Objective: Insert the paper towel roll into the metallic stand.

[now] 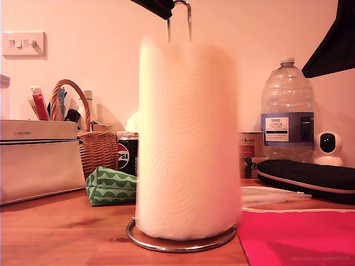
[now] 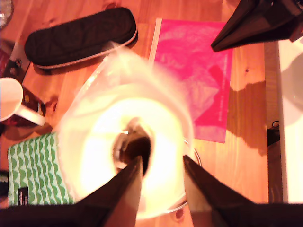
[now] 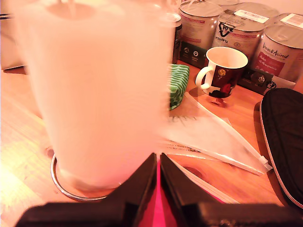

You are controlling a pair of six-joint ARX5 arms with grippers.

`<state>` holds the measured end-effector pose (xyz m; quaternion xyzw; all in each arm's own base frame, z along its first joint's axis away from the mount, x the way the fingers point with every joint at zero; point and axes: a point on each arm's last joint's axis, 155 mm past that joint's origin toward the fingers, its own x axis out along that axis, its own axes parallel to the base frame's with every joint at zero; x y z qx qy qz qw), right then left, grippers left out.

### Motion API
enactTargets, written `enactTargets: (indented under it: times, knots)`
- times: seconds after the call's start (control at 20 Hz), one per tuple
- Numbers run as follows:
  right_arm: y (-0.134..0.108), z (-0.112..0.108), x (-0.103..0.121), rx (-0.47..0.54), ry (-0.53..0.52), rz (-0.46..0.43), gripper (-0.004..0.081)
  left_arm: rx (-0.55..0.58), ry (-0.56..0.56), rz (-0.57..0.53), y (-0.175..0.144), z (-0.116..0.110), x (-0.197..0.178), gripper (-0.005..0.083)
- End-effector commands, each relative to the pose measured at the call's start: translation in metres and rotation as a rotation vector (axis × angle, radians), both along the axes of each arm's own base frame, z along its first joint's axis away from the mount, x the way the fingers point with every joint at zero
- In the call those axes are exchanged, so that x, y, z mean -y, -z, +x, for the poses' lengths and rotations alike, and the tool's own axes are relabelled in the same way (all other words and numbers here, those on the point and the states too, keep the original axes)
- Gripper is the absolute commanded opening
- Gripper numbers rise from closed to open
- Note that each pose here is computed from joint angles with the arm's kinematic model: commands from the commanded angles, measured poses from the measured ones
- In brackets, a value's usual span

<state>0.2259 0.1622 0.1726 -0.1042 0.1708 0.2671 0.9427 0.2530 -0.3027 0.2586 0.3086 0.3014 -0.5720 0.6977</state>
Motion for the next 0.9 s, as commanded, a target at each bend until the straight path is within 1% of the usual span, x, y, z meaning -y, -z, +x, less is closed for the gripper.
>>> enactTargets:
  times: [0.0, 0.05, 0.15, 0.2, 0.3, 0.45, 0.55, 0.7, 0.75, 0.85]
  knots:
    - [0.002, 0.0, 0.0, -0.003, 0.002, 0.006, -0.0013, 0.02, 0.009, -0.02, -0.011, -0.002, 0.001, 0.023]
    - [0.002, 0.0, 0.0, -0.003, 0.002, 0.006, -0.0013, 0.02, 0.009, -0.02, -0.013, -0.003, 0.001, 0.0227]
    - [0.002, 0.0, 0.0, -0.003, 0.002, 0.006, -0.0013, 0.017, 0.009, -0.017, -0.019, -0.005, -0.002, 0.0173]
    - [0.002, 0.0, 0.0, -0.002, 0.002, 0.008, -0.0013, 0.013, 0.009, -0.013, -0.022, -0.007, -0.004, 0.0123]
    - [-0.001, 0.001, -0.001, 0.006, 0.002, 0.015, -0.0013, 0.004, 0.008, -0.006, -0.028, -0.013, -0.009, -0.0021]
    - [-0.009, 0.003, -0.003, 0.031, 0.002, 0.039, -0.0013, 0.037, 0.001, -0.027, -0.041, -0.015, -0.014, -0.0021]
    - [-0.017, 0.005, -0.005, 0.056, 0.001, 0.064, -0.0013, 0.065, -0.047, -0.073, -0.056, -0.009, -0.016, -0.0022]
    - [-0.041, 0.01, -0.01, 0.128, 0.002, 0.137, -0.0013, 0.078, -0.119, -0.156, -0.077, -0.002, -0.016, -0.0022]
    - [-0.045, 0.011, -0.009, 0.136, 0.016, 0.156, -0.0013, 0.051, -0.124, -0.177, -0.079, -0.004, -0.015, -0.0022]
    - [-0.043, 0.022, 0.009, 0.144, 0.108, 0.134, -0.0013, 0.01, -0.123, -0.182, -0.077, -0.008, -0.018, -0.0022]
